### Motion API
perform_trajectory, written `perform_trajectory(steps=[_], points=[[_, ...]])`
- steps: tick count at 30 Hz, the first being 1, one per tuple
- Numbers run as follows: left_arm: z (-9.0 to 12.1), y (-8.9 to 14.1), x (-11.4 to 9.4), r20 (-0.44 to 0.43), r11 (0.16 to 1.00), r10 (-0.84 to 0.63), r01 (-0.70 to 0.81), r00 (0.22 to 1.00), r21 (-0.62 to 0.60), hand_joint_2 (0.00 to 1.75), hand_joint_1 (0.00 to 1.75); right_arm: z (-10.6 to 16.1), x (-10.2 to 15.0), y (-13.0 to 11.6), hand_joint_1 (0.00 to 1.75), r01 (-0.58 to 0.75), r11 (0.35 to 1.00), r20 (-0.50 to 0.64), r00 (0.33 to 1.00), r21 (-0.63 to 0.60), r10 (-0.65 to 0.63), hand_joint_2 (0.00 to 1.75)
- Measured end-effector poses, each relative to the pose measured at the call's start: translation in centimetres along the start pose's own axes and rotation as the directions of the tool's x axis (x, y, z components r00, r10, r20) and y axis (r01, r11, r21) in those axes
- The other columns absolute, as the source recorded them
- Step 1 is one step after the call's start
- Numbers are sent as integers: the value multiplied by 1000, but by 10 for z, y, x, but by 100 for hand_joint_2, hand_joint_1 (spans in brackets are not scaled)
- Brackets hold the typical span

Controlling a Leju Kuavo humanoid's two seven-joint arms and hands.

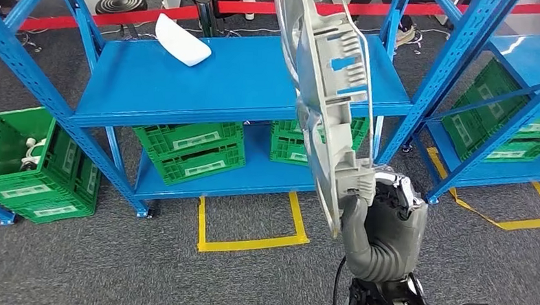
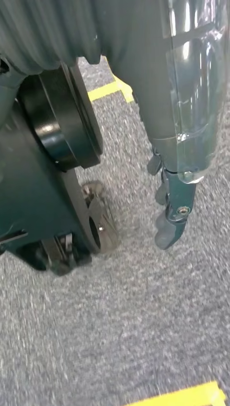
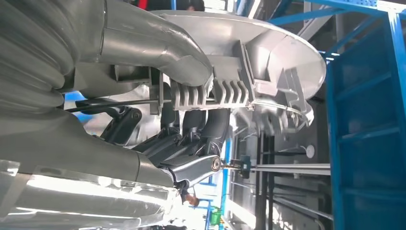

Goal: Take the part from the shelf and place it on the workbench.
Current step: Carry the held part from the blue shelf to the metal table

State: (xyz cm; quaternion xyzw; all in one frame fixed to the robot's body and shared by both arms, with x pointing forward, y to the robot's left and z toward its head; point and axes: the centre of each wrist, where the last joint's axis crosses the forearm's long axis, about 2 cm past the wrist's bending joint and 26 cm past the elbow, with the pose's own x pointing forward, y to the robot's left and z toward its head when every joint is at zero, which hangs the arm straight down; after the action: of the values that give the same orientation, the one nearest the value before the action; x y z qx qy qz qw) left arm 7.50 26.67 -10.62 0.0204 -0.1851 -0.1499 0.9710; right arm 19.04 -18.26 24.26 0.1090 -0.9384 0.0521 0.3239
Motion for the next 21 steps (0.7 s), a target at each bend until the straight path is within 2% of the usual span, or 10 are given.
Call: perform_trajectory(steps=[10,21], points=[[-1,-4,6,19,1000,-6,6,1000,-5,175,0,1,-2,-1,175,-16,1000,3,1000,2,16,175],[1,-13,3,15,1000,-6,7,1000,-19,175,0,2,-3,-3,175,-24,1000,1,1000,9,24,175]])
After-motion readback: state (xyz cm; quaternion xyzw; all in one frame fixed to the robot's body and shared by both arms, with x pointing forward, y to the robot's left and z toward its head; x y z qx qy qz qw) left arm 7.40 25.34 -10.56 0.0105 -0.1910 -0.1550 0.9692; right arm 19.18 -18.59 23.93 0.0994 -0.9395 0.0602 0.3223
